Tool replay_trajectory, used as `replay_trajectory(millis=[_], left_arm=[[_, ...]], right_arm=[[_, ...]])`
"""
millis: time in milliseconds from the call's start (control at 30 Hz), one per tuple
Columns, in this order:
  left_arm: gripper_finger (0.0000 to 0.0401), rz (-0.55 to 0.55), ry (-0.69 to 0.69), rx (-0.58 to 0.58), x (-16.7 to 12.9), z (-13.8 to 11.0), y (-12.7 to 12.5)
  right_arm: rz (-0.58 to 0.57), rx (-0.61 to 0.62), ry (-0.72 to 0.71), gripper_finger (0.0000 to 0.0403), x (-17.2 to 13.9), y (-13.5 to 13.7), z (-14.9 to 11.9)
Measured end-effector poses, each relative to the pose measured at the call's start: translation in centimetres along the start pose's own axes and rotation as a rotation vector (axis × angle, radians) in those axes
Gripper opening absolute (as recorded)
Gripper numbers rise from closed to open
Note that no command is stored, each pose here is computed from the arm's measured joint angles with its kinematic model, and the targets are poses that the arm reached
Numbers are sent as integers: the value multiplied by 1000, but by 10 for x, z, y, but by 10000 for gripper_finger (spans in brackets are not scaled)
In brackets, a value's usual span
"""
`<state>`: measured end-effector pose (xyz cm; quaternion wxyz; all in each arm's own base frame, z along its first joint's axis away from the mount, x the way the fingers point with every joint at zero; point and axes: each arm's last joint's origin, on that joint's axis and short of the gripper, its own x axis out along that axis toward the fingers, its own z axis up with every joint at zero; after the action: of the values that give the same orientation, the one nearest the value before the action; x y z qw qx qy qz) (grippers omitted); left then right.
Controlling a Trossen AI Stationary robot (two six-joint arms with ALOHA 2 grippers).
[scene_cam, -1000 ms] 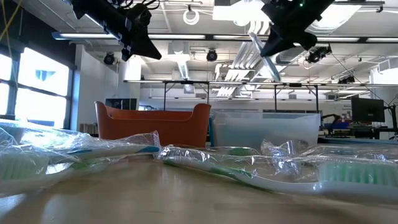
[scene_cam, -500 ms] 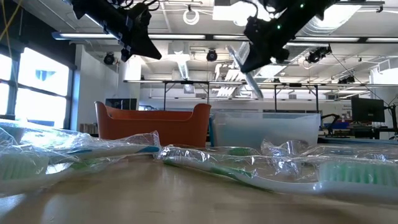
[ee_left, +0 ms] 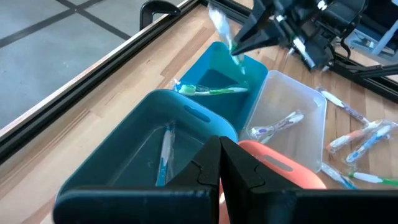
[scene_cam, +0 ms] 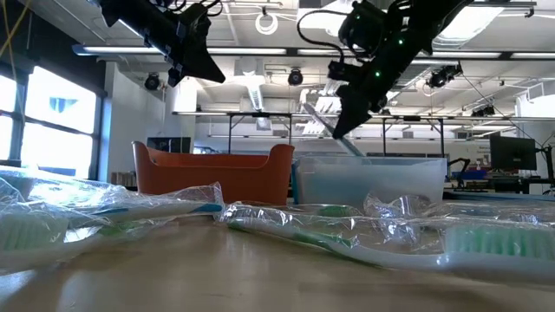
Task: Pick & Place Toothbrushes
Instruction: Put the green toothbrush into the right blue bin, then put the orange toothbrush into the orange bin
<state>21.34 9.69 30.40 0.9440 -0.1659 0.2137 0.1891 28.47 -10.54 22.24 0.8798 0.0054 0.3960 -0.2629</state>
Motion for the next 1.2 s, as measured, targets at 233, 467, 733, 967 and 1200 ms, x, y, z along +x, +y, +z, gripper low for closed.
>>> replay_trajectory(millis=[233, 467, 733, 967, 1200], left_arm=[[0, 0, 0, 0, 0, 0, 0], [0, 0, 0, 0, 0, 0, 0], [0, 0, 0, 0, 0, 0, 0], [0, 0, 0, 0, 0, 0, 0], [0, 0, 0, -3, 0, 0, 0]], right_arm=[[9, -21, 70, 11, 9, 3, -8], [30, 23, 92, 11, 9, 3, -10], [46, 41, 141, 34, 8, 5, -15], [-24, 38, 137, 129, 7, 2, -14], [-1, 117, 49, 163, -18, -4, -5]])
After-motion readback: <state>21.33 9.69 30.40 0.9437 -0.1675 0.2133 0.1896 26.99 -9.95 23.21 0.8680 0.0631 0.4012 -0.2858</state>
